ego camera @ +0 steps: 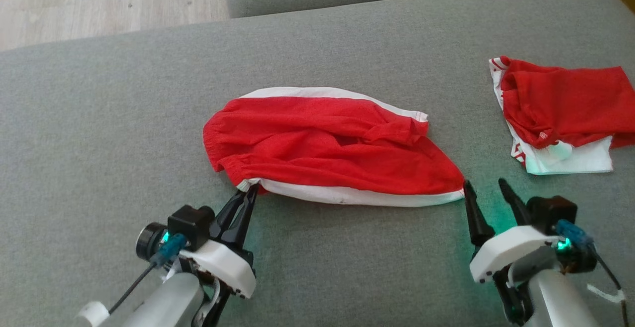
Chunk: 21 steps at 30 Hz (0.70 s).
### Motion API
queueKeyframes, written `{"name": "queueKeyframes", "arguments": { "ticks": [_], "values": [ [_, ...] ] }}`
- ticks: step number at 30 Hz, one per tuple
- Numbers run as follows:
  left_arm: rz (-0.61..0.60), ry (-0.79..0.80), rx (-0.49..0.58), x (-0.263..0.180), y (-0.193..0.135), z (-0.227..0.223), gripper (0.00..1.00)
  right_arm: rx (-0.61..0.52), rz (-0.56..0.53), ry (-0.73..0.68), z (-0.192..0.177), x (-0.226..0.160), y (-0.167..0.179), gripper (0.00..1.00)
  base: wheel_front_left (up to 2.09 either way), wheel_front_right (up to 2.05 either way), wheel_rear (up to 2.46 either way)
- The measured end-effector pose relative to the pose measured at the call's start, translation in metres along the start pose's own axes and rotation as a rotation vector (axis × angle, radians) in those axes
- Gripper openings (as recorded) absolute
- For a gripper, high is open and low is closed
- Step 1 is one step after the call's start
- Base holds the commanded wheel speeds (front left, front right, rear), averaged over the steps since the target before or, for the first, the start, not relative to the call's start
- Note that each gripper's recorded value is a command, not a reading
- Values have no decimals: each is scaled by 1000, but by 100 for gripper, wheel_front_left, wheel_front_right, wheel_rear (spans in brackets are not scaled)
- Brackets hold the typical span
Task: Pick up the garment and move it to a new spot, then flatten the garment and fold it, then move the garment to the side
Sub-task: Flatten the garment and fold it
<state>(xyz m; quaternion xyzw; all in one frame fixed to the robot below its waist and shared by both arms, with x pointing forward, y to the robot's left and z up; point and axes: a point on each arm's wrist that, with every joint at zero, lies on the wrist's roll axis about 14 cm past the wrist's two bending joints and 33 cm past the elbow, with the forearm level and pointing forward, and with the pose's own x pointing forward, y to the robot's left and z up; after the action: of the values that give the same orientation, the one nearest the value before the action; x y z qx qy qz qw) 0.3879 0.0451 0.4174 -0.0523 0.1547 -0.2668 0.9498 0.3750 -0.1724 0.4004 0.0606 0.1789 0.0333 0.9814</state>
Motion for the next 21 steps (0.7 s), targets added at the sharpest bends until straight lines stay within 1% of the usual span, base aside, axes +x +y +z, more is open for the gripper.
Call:
{"name": "queueKeyframes", "arguments": {
  "ticks": [7, 14, 21],
  "values": [
    [-6, 1, -3, -4, -4, -4, 0, 30, 1, 108, -24, -1, 1, 100, 0, 0, 0],
    [-10, 12, 8, -5, -5, -7, 0, 63, 12, 161, -39, 1, 6, 100, 0, 0, 0],
    [0, 24, 8, -7, -1, -11, 0, 73, 35, 167, -36, 14, 14, 100, 0, 0, 0]
  ]
}}
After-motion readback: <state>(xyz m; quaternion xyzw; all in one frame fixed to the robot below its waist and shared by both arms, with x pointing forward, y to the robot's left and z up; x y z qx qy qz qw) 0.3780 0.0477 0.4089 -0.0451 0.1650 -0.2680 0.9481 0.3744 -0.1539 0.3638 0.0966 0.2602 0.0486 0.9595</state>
